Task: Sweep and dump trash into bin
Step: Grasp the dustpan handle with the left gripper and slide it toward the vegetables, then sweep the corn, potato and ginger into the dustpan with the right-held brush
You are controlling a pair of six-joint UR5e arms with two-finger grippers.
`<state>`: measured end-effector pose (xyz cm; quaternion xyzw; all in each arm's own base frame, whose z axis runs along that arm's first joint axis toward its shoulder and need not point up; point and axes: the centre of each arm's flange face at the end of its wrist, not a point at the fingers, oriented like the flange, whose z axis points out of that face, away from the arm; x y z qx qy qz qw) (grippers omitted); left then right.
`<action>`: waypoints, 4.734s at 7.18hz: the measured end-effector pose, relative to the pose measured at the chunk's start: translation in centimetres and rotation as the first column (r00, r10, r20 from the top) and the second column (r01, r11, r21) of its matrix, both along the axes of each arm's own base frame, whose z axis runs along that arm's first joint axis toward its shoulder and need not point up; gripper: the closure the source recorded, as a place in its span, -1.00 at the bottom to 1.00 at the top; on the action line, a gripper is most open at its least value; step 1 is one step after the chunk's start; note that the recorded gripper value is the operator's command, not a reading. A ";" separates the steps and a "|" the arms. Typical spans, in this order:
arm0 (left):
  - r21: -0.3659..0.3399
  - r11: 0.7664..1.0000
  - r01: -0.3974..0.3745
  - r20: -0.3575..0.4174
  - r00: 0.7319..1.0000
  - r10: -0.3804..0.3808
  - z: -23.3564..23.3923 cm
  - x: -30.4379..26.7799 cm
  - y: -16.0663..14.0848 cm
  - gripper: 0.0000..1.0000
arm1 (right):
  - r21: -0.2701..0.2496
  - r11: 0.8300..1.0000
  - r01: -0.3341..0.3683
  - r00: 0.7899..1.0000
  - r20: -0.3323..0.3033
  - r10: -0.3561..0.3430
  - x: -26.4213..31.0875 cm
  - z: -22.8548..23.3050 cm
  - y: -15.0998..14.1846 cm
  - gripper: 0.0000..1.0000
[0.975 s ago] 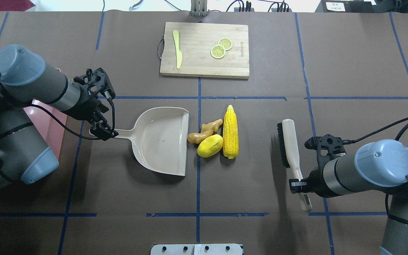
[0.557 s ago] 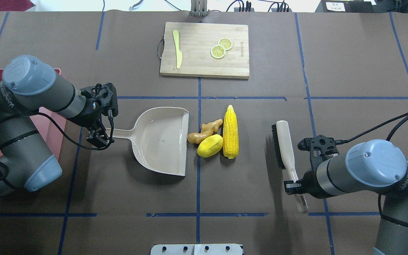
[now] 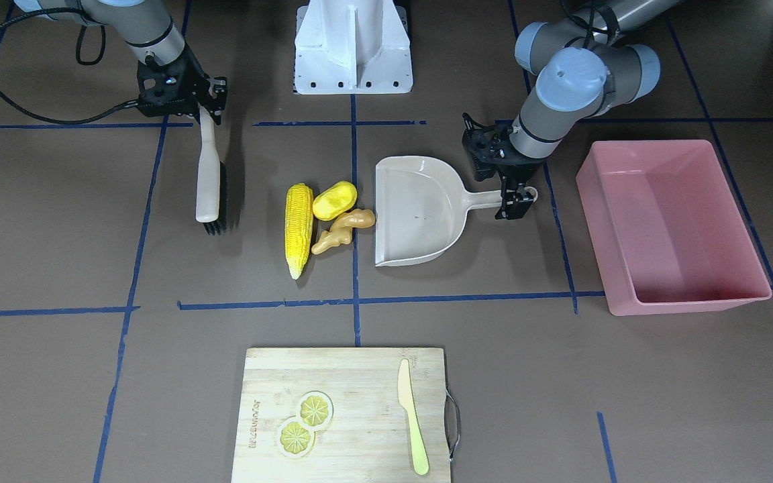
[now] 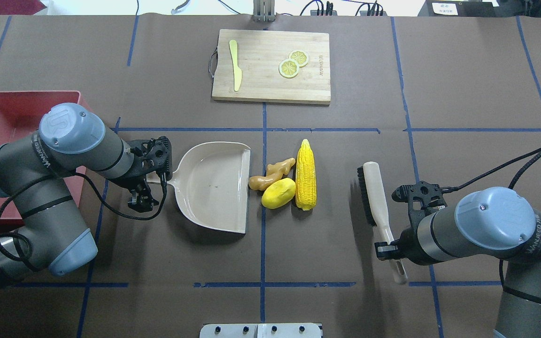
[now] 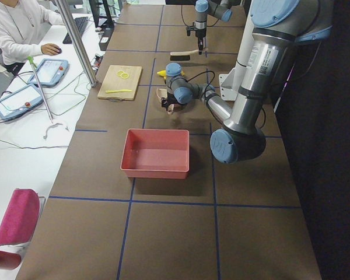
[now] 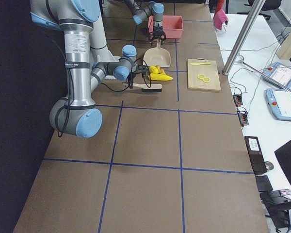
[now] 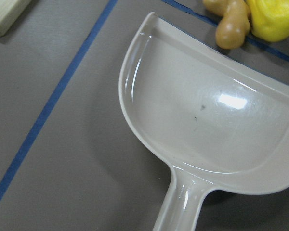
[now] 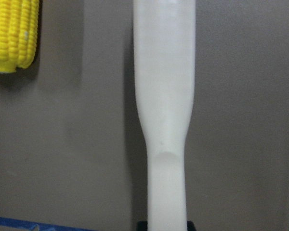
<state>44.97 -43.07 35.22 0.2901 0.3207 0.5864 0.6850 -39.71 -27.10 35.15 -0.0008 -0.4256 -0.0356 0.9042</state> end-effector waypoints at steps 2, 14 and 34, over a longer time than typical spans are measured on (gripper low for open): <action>0.005 1.000 0.000 0.006 1.000 0.000 -0.2 0.6 0.0 0.85 | 0.010 1.000 0.000 1.000 -0.004 0.000 -0.3 0.1 0.3 0.93; 0.152 0.988 -0.030 0.165 0.986 0.004 -6.4 2.4 -1.7 0.98 | -0.006 0.998 0.065 0.998 0.017 -0.065 -8.2 -1.6 -0.1 0.95; 0.012 0.991 0.134 -0.148 0.980 -0.131 -9.8 9.7 0.6 0.95 | -0.044 0.997 0.064 0.992 0.116 -0.059 -8.5 -9.6 -3.5 0.95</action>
